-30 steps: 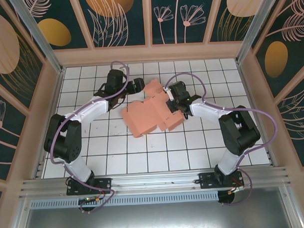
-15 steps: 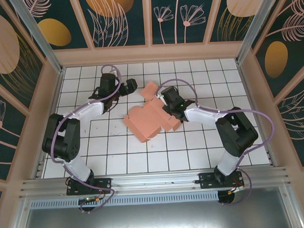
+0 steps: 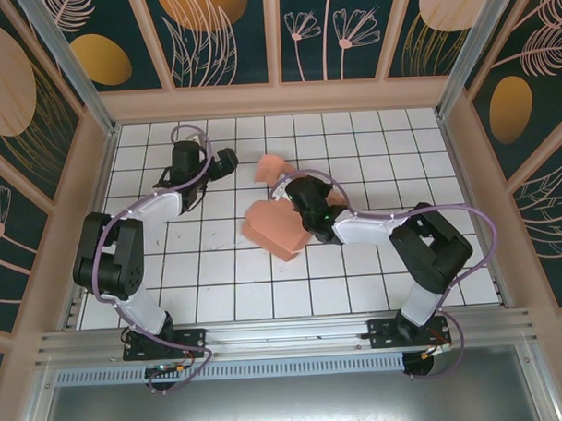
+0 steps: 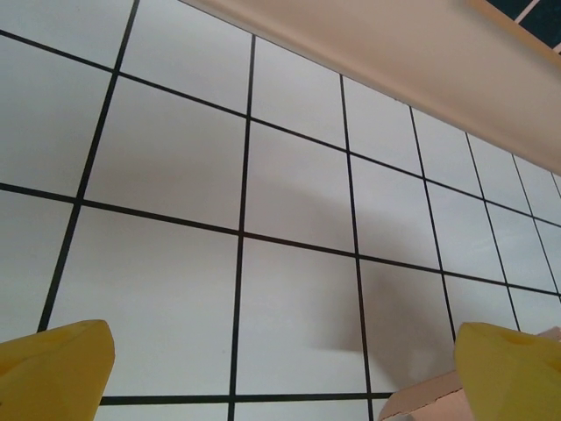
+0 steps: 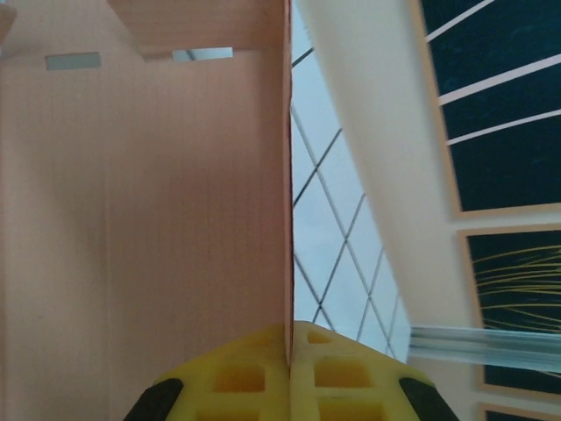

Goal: Fold the paper box

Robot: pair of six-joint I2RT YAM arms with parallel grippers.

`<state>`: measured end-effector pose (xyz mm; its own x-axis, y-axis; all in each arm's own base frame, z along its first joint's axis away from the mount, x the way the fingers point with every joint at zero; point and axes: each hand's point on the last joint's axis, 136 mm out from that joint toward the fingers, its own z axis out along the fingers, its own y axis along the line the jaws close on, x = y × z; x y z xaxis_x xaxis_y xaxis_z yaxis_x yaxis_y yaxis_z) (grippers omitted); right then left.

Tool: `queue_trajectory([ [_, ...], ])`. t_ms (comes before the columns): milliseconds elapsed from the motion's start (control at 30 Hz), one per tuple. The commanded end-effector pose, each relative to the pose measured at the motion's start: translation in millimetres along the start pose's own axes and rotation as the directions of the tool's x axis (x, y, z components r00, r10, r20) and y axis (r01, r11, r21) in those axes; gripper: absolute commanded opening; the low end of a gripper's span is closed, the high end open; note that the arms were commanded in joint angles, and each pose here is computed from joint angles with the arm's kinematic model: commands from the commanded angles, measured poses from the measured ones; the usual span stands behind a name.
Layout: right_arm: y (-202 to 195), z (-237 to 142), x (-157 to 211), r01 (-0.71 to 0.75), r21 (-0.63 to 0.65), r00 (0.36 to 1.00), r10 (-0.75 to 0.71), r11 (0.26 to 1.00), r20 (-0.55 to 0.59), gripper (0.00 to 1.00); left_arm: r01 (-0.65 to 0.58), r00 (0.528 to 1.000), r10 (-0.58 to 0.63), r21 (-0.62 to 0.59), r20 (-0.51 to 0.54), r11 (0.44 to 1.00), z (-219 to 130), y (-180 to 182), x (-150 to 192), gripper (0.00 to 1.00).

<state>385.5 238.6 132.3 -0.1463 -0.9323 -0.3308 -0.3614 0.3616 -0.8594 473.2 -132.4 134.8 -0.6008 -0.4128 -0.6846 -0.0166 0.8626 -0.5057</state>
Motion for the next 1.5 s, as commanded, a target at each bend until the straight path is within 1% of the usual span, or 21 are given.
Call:
queue_trajectory([
  [0,-13,-6,-16,0.071,0.135,0.996,-0.079,0.988,0.048,0.00,0.011,1.000,-0.011,-0.004,-0.006,1.000,11,4,-2,0.99],
  [100,-6,-12,-23,0.142,0.170,0.984,-0.157,0.975,0.079,0.00,0.019,1.000,-0.019,0.001,0.018,1.000,11,4,-6,0.97],
  [200,2,-16,-26,0.188,0.194,0.973,-0.209,0.963,0.099,0.00,0.019,1.000,-0.019,-0.003,0.003,1.000,15,4,-7,0.96],
  [433,11,-24,-32,0.207,0.284,0.961,-0.249,0.936,0.120,0.00,0.048,0.998,-0.046,0.027,-0.047,0.998,25,6,-2,0.95],
  [567,20,-26,-31,0.230,0.274,0.955,-0.270,0.934,0.120,0.00,0.046,0.996,-0.043,0.037,-0.072,0.998,30,7,3,0.95],
  [767,34,-24,-25,0.278,0.239,0.944,-0.310,0.930,0.110,0.00,0.109,0.983,-0.087,0.132,-0.162,0.985,41,-8,16,0.91],
  [833,38,-24,-25,0.292,0.227,0.940,-0.323,0.929,0.109,0.00,0.117,0.980,-0.089,0.153,-0.177,0.981,42,-13,16,0.89],
  [967,41,-24,-25,0.297,0.210,0.939,-0.325,0.931,0.111,0.00,0.136,0.966,-0.084,0.202,-0.244,0.970,45,-25,22,0.82],
  [1100,42,-23,-25,0.282,0.198,0.945,-0.307,0.939,0.110,0.00,0.137,0.949,-0.054,0.249,-0.311,0.959,45,-35,39,0.70],
  [1233,40,-21,-25,0.259,0.183,0.953,-0.282,0.948,0.111,0.00,0.102,0.945,-0.003,0.284,-0.328,0.953,39,-37,51,0.65],
  [1400,39,-22,-25,0.256,0.177,0.954,-0.278,0.950,0.115,0.00,0.108,0.931,0.018,0.322,-0.364,0.940,33,-43,63,0.51],
  [1467,36,-22,-25,0.248,0.179,0.955,-0.271,0.952,0.119,0.00,0.099,0.928,0.032,0.330,-0.370,0.939,32,-45,70,0.50],
])
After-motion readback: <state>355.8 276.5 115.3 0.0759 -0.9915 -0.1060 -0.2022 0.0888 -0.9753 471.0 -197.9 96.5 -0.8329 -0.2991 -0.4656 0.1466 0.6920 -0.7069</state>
